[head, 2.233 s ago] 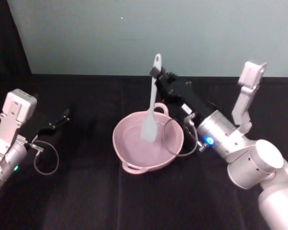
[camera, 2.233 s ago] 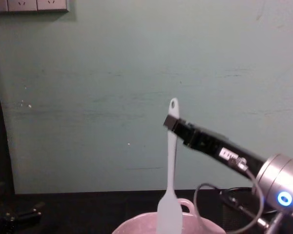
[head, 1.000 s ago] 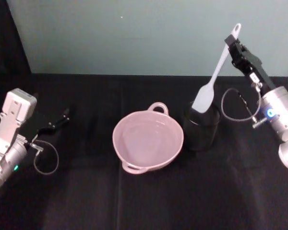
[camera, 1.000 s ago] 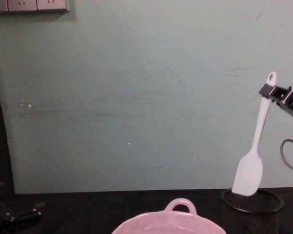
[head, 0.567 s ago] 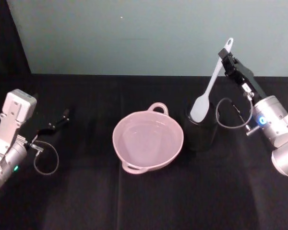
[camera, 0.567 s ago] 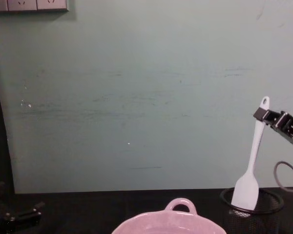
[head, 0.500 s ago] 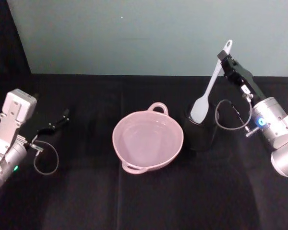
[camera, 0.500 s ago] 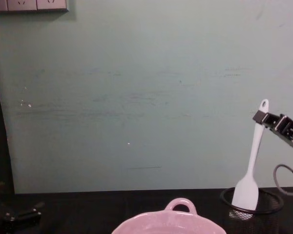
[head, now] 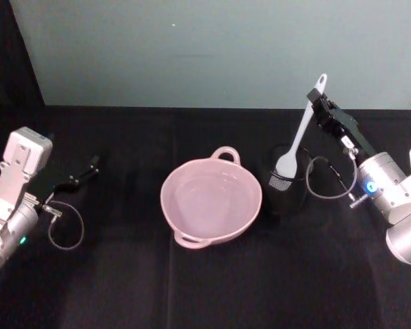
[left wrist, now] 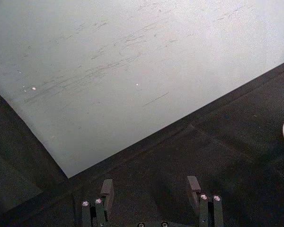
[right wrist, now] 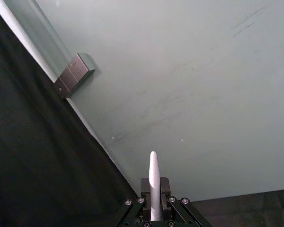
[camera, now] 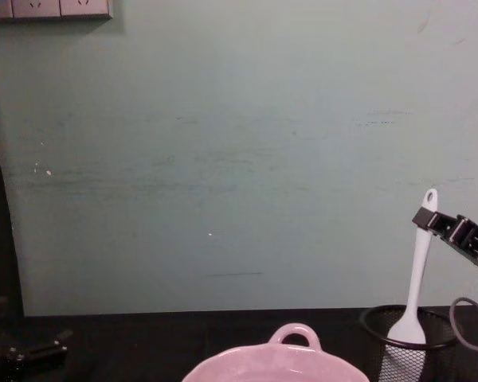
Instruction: Use the one hand to pick up the spoon and stir the clear water in the bowl.
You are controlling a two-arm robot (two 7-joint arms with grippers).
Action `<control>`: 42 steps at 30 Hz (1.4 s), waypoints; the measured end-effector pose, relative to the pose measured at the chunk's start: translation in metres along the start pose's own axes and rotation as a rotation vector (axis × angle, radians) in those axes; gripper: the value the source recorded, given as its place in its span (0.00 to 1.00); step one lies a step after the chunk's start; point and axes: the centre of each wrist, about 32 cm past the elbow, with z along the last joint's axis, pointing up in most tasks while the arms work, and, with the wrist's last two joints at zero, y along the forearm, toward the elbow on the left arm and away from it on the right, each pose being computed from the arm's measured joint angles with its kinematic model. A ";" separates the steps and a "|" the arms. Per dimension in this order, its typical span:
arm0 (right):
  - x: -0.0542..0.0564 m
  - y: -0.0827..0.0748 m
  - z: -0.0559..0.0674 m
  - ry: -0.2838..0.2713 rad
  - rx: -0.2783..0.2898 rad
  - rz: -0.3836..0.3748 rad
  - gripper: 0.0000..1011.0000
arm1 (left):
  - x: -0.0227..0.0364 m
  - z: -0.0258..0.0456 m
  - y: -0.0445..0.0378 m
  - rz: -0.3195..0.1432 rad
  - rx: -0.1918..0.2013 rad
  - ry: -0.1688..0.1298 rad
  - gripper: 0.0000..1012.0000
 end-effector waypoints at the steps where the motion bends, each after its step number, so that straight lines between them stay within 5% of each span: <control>1: 0.000 -0.001 -0.001 0.000 -0.003 0.000 0.12 | 0.0000 0.0000 0.0000 0.000 0.000 0.000 1.00; 42: 0.005 -0.008 -0.012 0.019 -0.052 -0.008 0.12 | 0.0000 0.0000 0.0000 0.000 0.000 0.000 1.00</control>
